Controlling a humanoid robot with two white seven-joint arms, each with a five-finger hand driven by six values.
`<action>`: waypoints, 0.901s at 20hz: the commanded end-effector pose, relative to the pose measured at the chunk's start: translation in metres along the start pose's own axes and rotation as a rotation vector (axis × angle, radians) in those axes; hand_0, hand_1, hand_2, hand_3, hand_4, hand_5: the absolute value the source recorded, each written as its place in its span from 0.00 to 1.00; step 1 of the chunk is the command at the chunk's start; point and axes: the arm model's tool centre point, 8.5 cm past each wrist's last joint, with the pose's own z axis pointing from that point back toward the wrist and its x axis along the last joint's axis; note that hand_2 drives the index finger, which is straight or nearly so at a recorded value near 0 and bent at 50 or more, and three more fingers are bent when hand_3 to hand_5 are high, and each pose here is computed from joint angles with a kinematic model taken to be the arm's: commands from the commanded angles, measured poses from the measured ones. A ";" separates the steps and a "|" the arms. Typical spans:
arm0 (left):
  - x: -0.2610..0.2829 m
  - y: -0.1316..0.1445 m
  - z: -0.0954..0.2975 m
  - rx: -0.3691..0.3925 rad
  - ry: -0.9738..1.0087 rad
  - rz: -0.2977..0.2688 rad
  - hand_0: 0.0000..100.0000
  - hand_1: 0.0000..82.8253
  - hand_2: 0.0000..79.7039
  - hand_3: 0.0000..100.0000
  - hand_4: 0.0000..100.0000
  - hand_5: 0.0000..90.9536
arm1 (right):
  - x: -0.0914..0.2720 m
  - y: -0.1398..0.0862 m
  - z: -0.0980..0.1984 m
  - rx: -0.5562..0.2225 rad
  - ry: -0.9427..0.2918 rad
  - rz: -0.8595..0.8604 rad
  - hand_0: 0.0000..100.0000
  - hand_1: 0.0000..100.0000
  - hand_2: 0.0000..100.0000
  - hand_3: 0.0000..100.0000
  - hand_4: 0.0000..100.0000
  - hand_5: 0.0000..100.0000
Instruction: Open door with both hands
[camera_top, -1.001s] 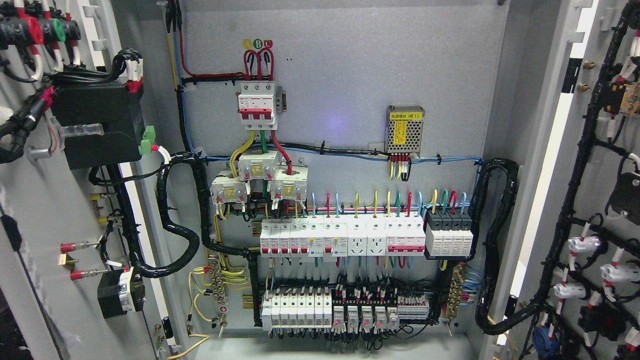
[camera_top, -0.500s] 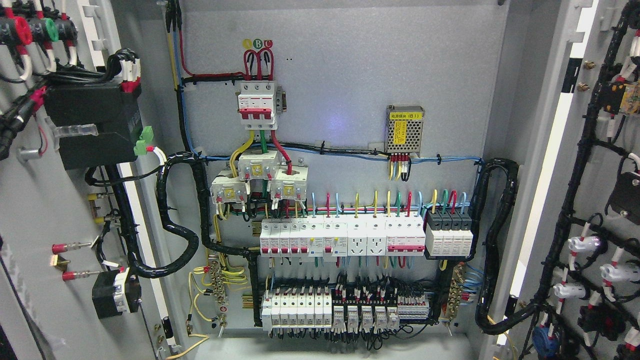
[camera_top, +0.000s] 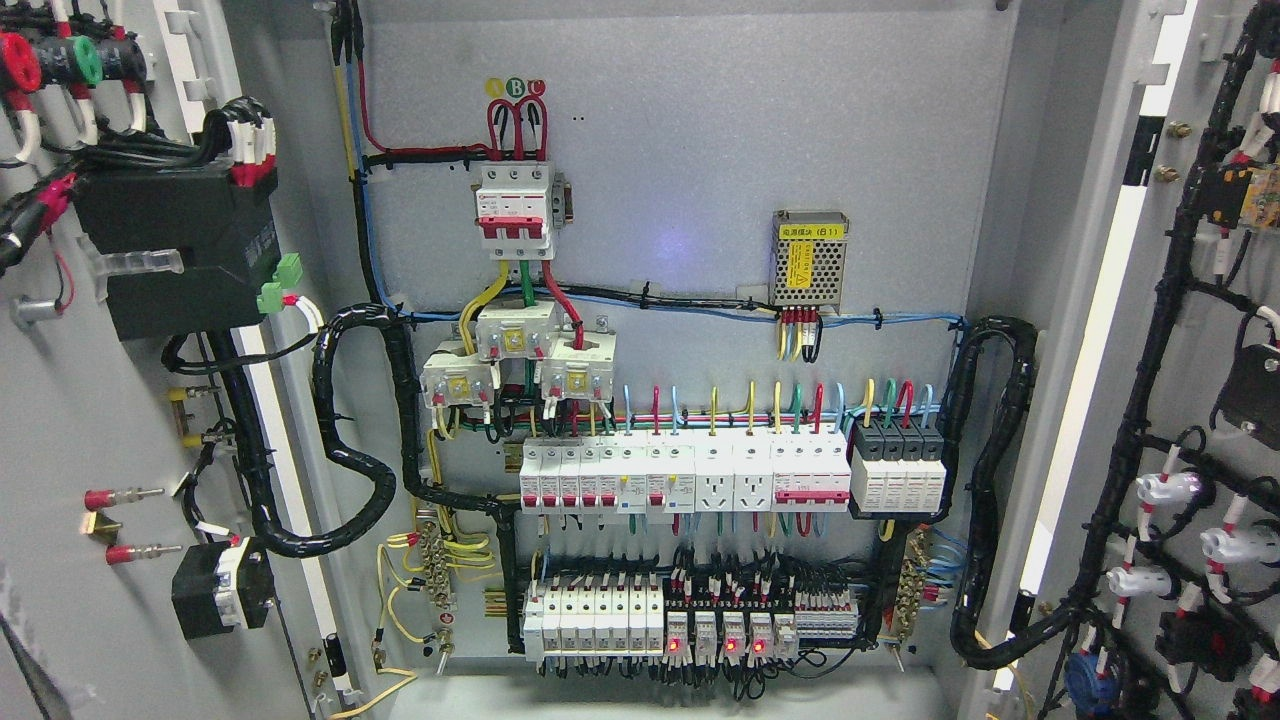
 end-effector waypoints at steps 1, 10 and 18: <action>-0.006 0.000 0.000 0.000 0.009 -0.001 0.00 0.00 0.00 0.00 0.00 0.00 | 0.001 0.004 -0.005 0.016 0.002 0.013 0.19 0.00 0.00 0.00 0.00 0.00; -0.006 0.000 0.000 0.000 0.009 -0.001 0.00 0.00 0.00 0.00 0.00 0.00 | -0.007 -0.039 0.088 -0.204 -0.104 0.111 0.19 0.00 0.00 0.00 0.00 0.00; -0.006 0.000 0.000 0.000 0.009 -0.001 0.00 0.00 0.00 0.00 0.00 0.00 | -0.046 -0.036 0.151 -0.427 -0.116 0.046 0.19 0.00 0.00 0.00 0.00 0.00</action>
